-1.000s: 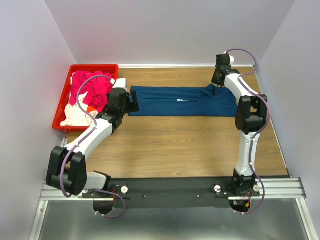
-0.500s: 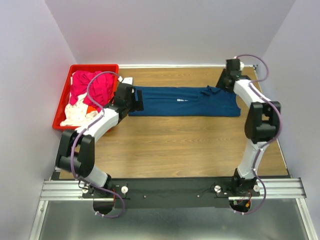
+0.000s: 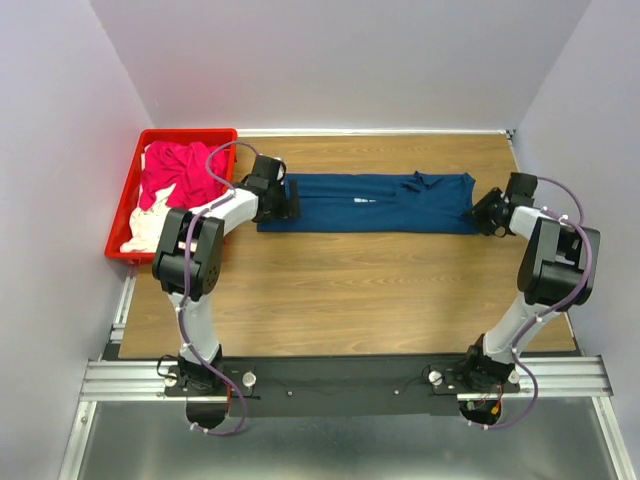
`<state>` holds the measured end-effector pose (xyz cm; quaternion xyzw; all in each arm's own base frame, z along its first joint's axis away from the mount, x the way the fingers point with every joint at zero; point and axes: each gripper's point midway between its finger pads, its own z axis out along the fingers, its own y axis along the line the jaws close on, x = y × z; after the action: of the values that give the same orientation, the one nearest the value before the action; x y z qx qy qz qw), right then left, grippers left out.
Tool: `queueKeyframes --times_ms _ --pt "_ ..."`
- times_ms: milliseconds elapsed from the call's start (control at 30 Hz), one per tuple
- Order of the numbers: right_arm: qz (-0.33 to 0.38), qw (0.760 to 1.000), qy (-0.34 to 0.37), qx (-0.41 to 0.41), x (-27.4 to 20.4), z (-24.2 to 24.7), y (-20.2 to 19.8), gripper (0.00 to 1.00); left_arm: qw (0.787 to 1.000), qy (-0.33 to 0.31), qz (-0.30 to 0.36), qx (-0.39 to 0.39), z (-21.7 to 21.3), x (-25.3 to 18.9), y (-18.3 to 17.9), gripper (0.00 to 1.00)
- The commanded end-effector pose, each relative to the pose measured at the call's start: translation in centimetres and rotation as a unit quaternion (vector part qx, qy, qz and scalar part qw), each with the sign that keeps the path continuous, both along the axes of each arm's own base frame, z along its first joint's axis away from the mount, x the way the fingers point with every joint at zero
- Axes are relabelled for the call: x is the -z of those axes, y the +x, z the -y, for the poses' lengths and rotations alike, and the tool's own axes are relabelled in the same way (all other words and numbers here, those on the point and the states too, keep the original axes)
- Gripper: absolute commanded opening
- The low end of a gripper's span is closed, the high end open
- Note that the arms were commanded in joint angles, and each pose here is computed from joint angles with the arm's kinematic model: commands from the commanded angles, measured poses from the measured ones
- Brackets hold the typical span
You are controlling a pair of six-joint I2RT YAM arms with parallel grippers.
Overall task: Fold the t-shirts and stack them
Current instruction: Fold the tshirt
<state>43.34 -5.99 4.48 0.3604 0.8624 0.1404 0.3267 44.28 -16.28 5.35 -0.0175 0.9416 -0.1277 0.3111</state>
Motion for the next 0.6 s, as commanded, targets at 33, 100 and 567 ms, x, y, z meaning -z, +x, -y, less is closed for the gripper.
queueKeyframes --times_ms 33,100,567 --pt "0.005 0.998 0.063 0.020 2.4 0.5 -0.7 0.50 0.997 -0.014 -0.076 -0.010 -1.1 3.7 -2.7 0.90" --pt "-0.011 0.997 0.064 0.041 3.8 1.3 -1.7 0.50 0.996 -0.015 -0.086 -0.014 -1.6 4.3 -3.3 0.90" --pt "0.077 0.995 0.058 -0.018 -3.5 -1.2 -0.7 0.46 0.997 -0.005 -0.054 -0.057 -4.9 1.6 -10.8 0.91"
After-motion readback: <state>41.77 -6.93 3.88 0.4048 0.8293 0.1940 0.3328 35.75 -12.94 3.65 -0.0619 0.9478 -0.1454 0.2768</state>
